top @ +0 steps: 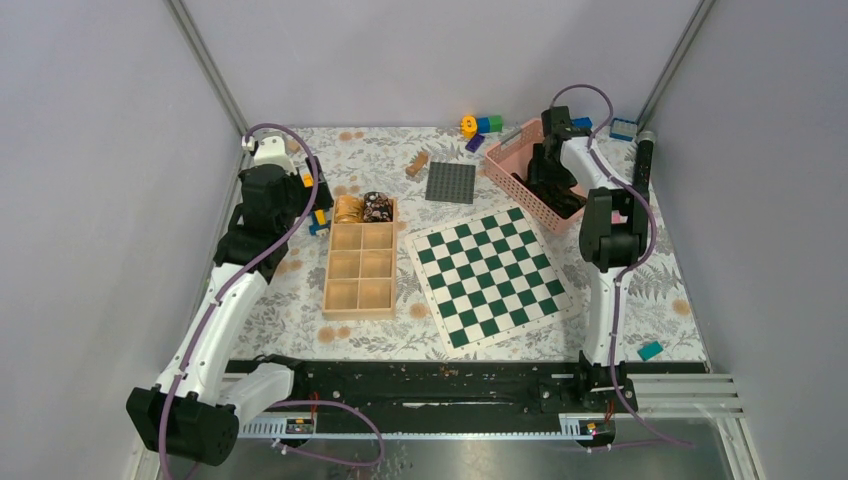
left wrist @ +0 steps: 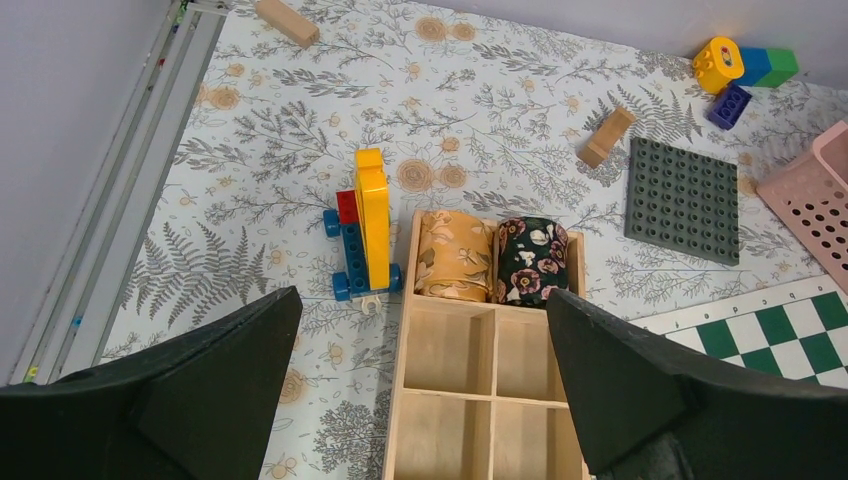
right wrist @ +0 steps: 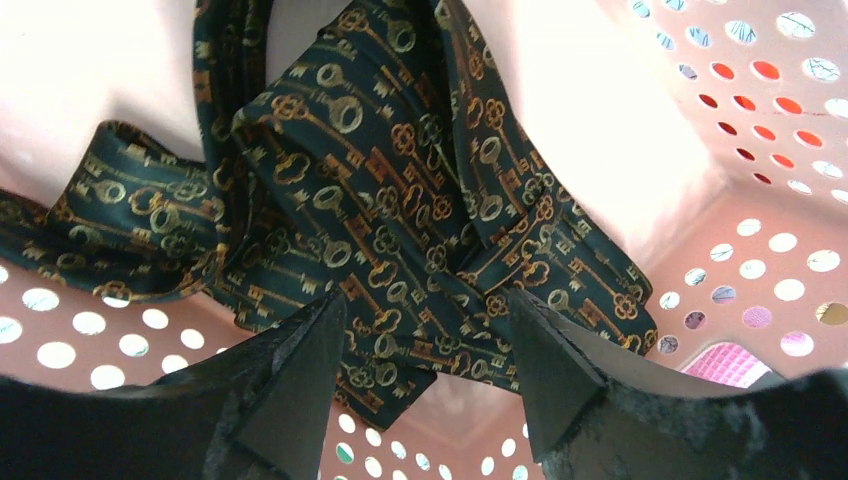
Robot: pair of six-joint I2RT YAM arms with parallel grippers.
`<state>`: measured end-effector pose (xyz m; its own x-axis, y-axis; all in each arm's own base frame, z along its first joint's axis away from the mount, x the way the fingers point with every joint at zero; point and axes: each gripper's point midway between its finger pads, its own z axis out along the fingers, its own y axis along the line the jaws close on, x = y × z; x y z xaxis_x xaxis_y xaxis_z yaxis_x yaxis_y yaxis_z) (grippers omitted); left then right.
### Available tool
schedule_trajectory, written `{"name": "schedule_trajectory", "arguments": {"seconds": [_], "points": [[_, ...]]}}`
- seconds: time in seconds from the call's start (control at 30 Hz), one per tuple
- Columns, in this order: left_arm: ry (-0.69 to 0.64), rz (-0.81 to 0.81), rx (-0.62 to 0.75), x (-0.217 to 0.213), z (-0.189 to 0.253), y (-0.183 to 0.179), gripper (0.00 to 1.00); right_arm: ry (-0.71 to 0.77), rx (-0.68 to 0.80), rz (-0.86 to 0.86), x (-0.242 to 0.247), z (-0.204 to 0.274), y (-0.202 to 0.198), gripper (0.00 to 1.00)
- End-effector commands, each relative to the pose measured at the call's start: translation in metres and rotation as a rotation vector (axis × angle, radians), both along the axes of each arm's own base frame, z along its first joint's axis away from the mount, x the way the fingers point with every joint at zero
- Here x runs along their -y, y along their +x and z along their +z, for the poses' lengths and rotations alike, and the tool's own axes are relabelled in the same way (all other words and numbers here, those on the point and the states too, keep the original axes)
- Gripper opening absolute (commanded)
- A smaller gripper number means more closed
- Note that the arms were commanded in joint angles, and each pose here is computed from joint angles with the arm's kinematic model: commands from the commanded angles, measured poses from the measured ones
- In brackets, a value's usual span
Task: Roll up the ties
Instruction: Pick up the tie from the bin.
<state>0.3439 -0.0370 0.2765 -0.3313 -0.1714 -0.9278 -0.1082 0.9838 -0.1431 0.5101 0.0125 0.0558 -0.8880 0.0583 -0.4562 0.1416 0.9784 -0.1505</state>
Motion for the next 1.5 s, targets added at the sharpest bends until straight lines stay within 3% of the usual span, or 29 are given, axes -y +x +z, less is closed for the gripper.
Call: {"name": "schedule_trajectory", "arguments": {"seconds": [0.0, 0.63, 0.83, 0.97, 1.17, 1.47], "points": [[-0.004, -0.025, 0.036, 0.004, 0.008, 0.004, 0.99, 0.030, 0.022, -0.023, 0.003, 0.006, 0.014, 0.66], [0.010, -0.019, 0.040, 0.002, 0.008, 0.003, 0.99, 0.043, -0.060, 0.018, 0.000, -0.020, 0.031, 0.45], [0.010, -0.021, 0.038, 0.002, 0.008, 0.003, 0.98, 0.047, -0.045, 0.016, 0.001, -0.012, 0.032, 0.13], [0.010, -0.028, 0.040, 0.003, 0.008, 0.003, 0.96, 0.042, 0.023, 0.008, 0.003, 0.019, 0.038, 0.00], [0.011, -0.043, 0.044, 0.005, 0.009, 0.002, 0.90, 0.021, 0.197, -0.024, 0.010, 0.096, 0.040, 0.00], [0.010, -0.052, 0.058, 0.006, 0.013, 0.000, 0.83, 0.076, 0.393, -0.058, 0.008, 0.188, 0.005, 0.00]]}}
